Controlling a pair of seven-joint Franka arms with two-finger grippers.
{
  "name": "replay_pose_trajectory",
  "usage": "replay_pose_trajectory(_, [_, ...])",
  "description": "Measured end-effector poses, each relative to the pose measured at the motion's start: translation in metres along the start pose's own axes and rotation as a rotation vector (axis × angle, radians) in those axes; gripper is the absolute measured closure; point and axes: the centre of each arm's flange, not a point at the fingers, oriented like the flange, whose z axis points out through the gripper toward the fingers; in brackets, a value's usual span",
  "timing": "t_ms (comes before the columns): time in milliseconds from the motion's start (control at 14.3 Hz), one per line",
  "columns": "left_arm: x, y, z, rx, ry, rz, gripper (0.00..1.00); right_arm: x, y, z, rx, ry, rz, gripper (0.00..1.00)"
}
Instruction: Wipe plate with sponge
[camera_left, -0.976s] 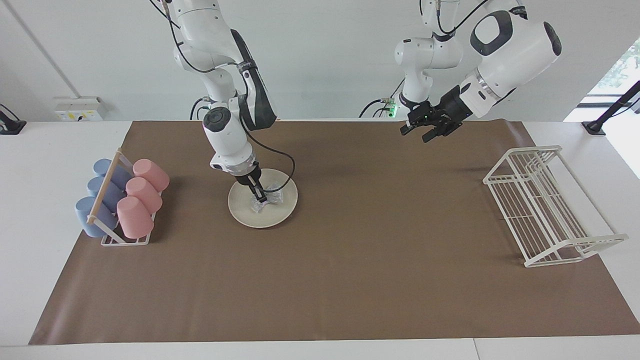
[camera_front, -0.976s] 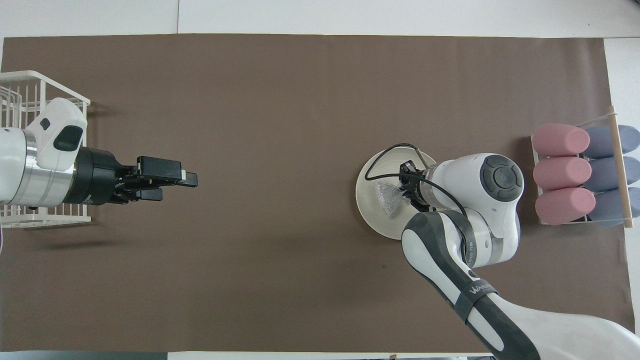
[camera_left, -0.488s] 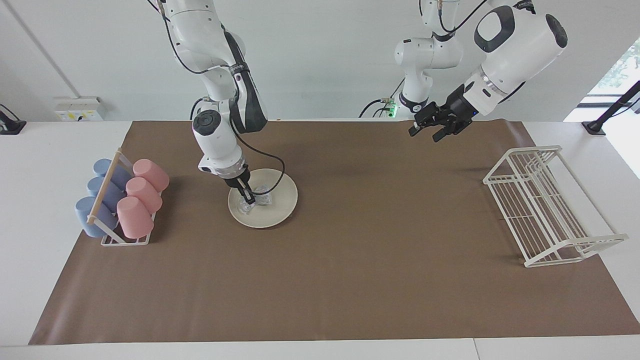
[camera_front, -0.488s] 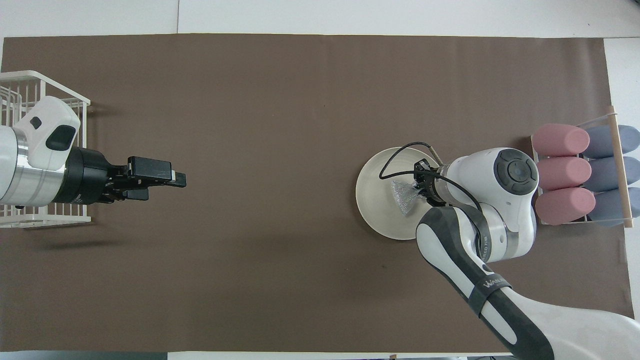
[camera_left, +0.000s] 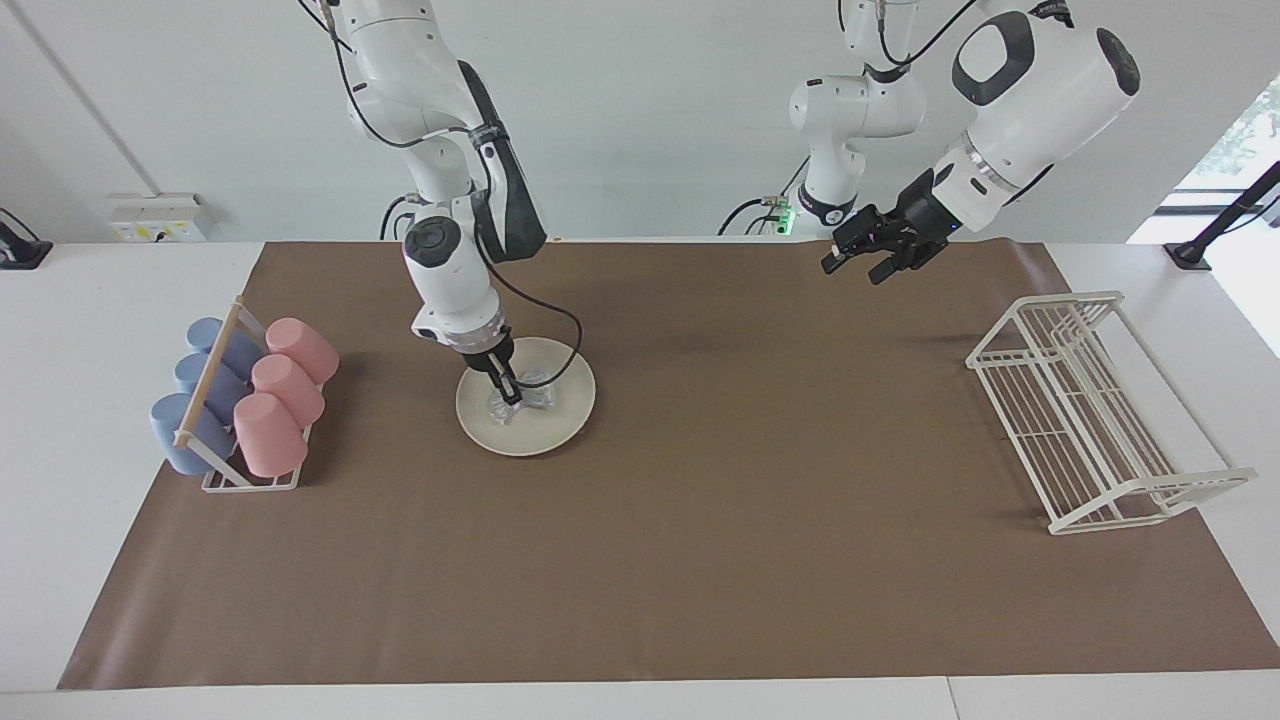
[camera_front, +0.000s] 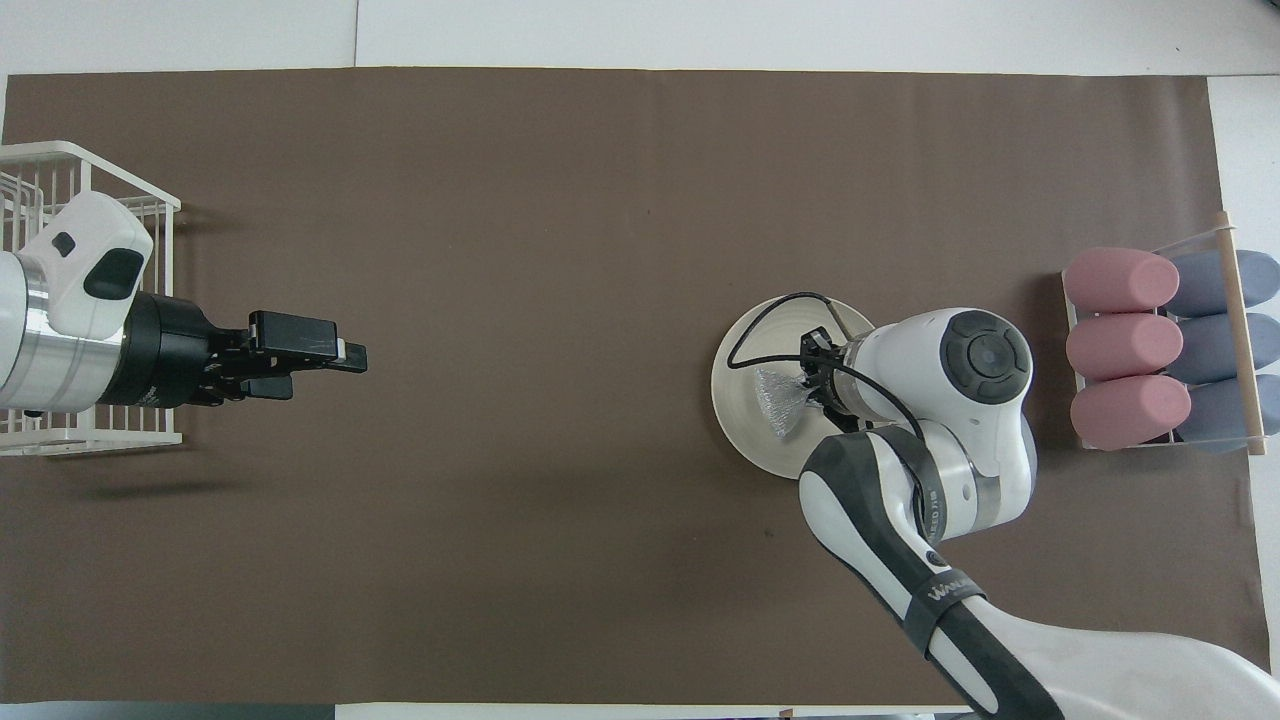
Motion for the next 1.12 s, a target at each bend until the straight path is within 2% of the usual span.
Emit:
replay_pose_trajectory(279, [0.0, 0.0, 0.0, 0.0, 0.0, 0.0, 0.0, -0.04, -0.006, 0.005, 0.01, -0.003, 0.044, 0.91])
replay_pose_trajectory(488, [0.0, 0.0, 0.0, 0.0, 0.0, 0.0, 0.0, -0.037, -0.007, 0.006, 0.011, -0.002, 0.05, 0.91])
replay_pose_trajectory(627, [0.0, 0.0, 0.0, 0.0, 0.0, 0.0, 0.0, -0.02, -0.006, 0.004, 0.013, 0.001, 0.026, 0.91])
replay_pose_trajectory(976, [0.0, 0.0, 0.0, 0.0, 0.0, 0.0, 0.0, 0.063, 0.006, -0.003, 0.014, 0.012, -0.035, 0.91])
replay_pose_trajectory(1115, [0.0, 0.0, 0.0, 0.0, 0.0, 0.0, 0.0, 0.076, 0.01, -0.004, 0.009, 0.011, -0.049, 0.91])
